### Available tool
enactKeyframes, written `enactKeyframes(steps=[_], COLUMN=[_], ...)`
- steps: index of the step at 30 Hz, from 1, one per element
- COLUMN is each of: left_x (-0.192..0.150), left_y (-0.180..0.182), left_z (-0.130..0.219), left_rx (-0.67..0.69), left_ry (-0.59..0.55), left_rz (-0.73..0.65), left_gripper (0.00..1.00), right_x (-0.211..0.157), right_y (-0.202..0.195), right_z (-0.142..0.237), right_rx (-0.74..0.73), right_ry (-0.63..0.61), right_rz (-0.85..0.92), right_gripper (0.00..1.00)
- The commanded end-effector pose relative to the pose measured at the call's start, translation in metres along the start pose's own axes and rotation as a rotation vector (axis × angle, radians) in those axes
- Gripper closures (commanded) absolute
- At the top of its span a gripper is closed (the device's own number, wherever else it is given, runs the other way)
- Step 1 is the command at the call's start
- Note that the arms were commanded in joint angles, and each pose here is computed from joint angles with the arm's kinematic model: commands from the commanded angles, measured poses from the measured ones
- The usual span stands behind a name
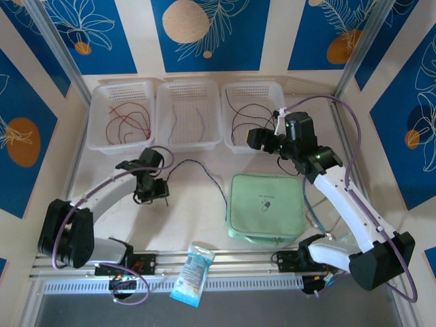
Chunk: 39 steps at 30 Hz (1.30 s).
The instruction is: Untangle the cables
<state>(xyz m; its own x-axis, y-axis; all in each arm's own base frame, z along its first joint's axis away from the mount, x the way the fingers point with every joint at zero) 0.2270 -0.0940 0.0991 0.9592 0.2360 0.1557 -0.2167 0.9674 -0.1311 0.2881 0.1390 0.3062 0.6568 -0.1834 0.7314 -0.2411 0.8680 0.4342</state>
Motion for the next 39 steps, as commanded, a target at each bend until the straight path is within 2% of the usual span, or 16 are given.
enactKeyframes(steps=[1, 15, 20, 23, 27, 34, 39], left_x=[-0.002, -0.012, -0.024, -0.025, -0.017, 0.005, 0.012], left_y=[-0.008, -0.013, -0.017, -0.014, -0.018, -0.024, -0.032], left_z=[-0.011, -0.051, -0.060, -0.058, -0.040, 0.020, 0.067], left_rx=[-0.017, 0.012, 0.040, 0.045, 0.020, 0.021, -0.044], left_ry=[0.003, 0.058, 0.105, 0.088, 0.034, -0.094, -0.175], left_rz=[0.005, -0.016, -0.052, -0.054, -0.074, -0.203, -0.287], left_gripper=[0.52, 0.65, 0.85, 0.92, 1.00, 1.00, 1.00], right_x=[-0.001, 0.000, 0.001, 0.002, 0.002, 0.000, -0.005], right_y=[0.000, 0.001, 0.003, 0.002, 0.002, 0.006, 0.011], right_z=[0.003, 0.003, 0.004, 0.007, 0.008, 0.008, 0.004], right_rx=[0.004, 0.002, 0.005, -0.003, 0.001, 0.021, 0.052], right_ry=[-0.012, -0.009, -0.007, -0.013, -0.017, -0.018, -0.027], right_rz=[-0.006, -0.001, -0.003, 0.002, 0.001, 0.004, 0.021], right_gripper=[0.23, 0.23, 0.23, 0.23, 0.23, 0.23, 0.23])
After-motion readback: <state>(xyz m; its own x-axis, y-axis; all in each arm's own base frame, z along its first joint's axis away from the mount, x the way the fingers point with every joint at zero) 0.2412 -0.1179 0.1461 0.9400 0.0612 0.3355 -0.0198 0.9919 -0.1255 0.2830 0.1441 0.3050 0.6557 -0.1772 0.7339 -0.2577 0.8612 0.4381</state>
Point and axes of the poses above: each hand's point on the last joint's axis, 136 mm out from that joint toward the fingers, its own z axis back along the fingers, its own y axis along the line the jaws close on, x = y × z, the point moved 5 cm from there along z, back along the fingers, and after that the axes turned 2 degrees about z, right-handed, at the moved point
